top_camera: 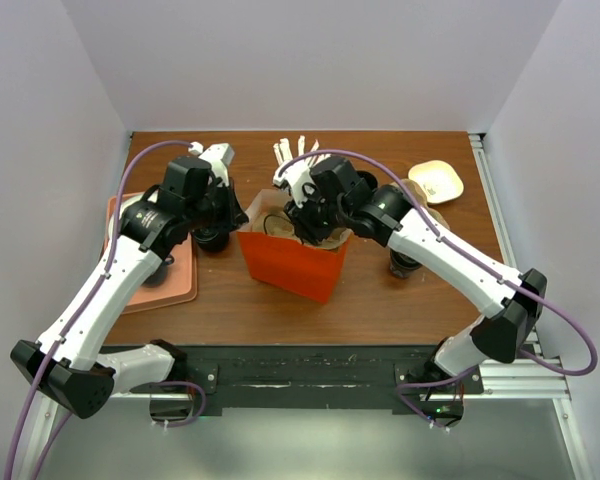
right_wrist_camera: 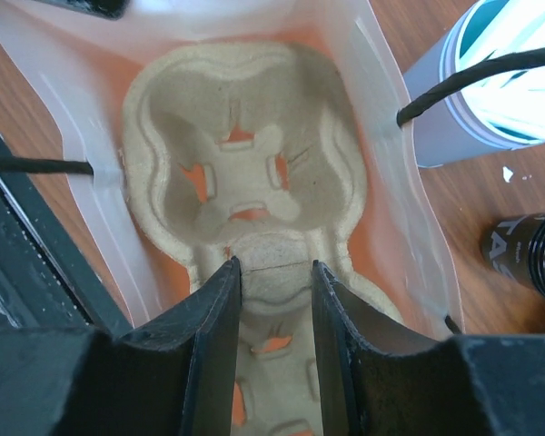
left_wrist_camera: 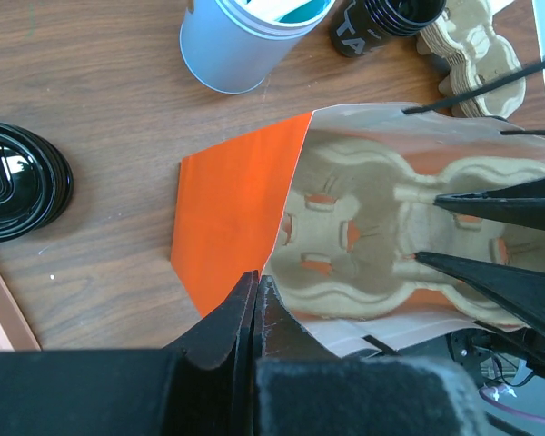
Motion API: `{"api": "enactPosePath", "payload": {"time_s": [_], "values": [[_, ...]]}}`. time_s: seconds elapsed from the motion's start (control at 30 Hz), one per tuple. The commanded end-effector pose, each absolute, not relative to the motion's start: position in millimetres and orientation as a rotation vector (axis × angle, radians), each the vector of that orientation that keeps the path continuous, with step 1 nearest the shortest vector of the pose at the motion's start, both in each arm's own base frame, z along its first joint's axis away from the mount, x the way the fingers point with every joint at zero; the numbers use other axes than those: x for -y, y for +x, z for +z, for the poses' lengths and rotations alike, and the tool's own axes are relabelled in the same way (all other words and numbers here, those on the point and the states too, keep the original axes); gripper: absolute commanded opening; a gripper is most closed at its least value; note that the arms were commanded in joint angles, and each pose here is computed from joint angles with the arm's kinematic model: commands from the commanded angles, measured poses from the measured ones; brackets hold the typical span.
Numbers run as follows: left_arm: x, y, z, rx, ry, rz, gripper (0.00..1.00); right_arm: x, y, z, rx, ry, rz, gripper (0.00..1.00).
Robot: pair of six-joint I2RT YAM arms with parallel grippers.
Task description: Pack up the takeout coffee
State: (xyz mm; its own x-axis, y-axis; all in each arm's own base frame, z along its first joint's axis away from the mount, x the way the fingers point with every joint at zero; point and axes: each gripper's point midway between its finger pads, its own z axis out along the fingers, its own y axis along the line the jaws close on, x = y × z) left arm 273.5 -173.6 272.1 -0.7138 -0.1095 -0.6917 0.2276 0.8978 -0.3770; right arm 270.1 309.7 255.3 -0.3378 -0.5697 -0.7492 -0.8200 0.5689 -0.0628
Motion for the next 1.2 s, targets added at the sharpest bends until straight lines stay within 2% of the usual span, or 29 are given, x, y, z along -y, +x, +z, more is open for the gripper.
{"api": "enactPosePath", "payload": {"time_s": [0.0,0.33,0.5,0.6,0.63,0.73,0.9,1.03,1.17], "values": [[182.1,280.2,291.5,-2.223,0.087,-0.637,0.00,-321.3,277.6,270.4,-1.940,-1.084,0.455,0.15],[182.7,280.3,294.0,-2.216,0.083,-0.646,0.00,-323.6,289.7,269.0,-1.898,-1.085,0.409,0.13],[182.9,280.1,293.4,-2.218,0.082,-0.646,0.00,-332.3,282.9,240.3,-1.892,-1.133,0.466,0.15],[182.8,280.3,291.4,-2.221,0.080,-0.646,0.00,-334.3,279.5,221.4,-1.916,-1.147,0.487,0.22],[182.9,279.8,290.6,-2.225,0.079,-0.648,0.00,-334.4,279.3,219.2,-1.918,-1.139,0.494,0.32],[184.1,280.2,292.2,-2.223,0.080,-0.652,0.00,-334.7,280.2,225.1,-1.902,-1.107,0.497,0.53],[181.0,279.8,292.5,-2.238,0.067,-0.632,0.00,-329.2,287.6,262.2,-1.897,-1.057,0.454,0.72],[179.6,276.9,290.3,-2.254,0.056,-0.629,0.00,-327.0,278.1,280.1,-1.917,-1.060,0.491,0.73],[177.1,273.9,286.2,-2.275,0.039,-0.622,0.00,-329.3,258.1,300.0,-1.934,-1.041,0.611,0.68]]}}
